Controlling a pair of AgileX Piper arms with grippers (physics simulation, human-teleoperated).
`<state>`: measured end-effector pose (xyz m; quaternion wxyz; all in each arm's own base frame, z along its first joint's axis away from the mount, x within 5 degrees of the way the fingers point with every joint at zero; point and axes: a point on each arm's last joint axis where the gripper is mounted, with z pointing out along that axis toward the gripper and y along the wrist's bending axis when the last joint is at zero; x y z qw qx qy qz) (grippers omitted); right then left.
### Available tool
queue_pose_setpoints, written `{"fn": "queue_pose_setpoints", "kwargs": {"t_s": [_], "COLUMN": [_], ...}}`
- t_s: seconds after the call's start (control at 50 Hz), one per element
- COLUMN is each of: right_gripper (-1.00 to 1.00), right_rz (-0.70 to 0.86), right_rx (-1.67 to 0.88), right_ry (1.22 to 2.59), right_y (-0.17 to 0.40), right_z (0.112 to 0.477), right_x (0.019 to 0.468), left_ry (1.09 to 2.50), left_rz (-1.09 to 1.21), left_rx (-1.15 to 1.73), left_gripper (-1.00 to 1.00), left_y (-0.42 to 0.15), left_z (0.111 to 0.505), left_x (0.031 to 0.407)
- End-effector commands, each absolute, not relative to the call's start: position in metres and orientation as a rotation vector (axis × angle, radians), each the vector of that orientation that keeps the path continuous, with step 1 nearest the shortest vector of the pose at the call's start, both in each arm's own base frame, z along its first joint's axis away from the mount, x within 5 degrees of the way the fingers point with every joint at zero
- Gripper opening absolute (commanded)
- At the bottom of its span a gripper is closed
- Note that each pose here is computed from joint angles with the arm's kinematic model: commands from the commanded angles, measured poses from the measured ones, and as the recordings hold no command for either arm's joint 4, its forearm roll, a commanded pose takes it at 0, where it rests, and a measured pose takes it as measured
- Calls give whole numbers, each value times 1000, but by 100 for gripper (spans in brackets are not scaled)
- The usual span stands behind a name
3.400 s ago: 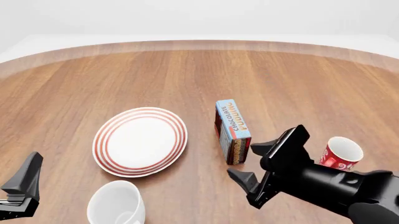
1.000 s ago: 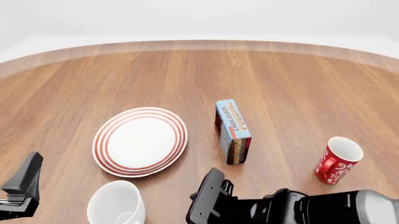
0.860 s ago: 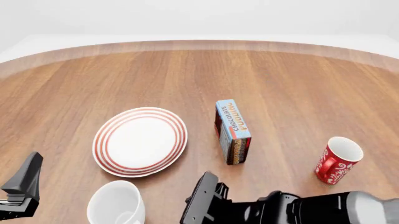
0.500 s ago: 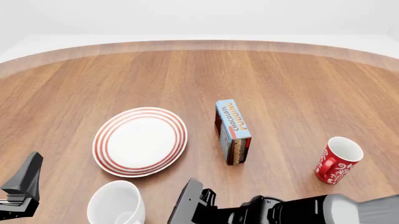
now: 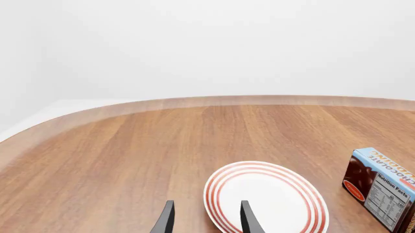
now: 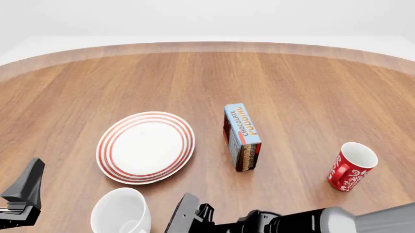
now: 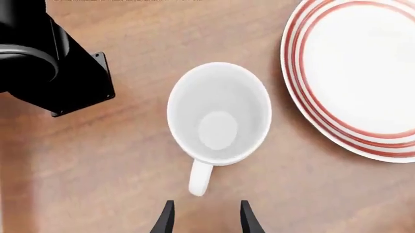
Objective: Pick up the white mug and put it on the plate, and put the chocolate pudding to the right of the plate.
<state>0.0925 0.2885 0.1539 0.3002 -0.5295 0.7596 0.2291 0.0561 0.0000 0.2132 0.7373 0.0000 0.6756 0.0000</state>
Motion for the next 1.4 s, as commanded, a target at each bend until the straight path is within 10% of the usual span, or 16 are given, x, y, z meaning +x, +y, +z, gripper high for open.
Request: {"fn": "queue_pose_setpoints", "kwargs": {"t_s": [0.02,1.4], "right_gripper": [100,100], "right_rz": [626,652], "right_rx": [-1390,-1339], "right_ry": [2035,2112], "right_y": [293,312], "right_z": [153,132], "right_x": [90,91], "left_ry": [1484,1484], "left_rz": [0,0], "left_rx": [0,0], "left_gripper": [100,100], "left_y": [0,0], "left_z": [213,213], "left_x": [56,56]}}
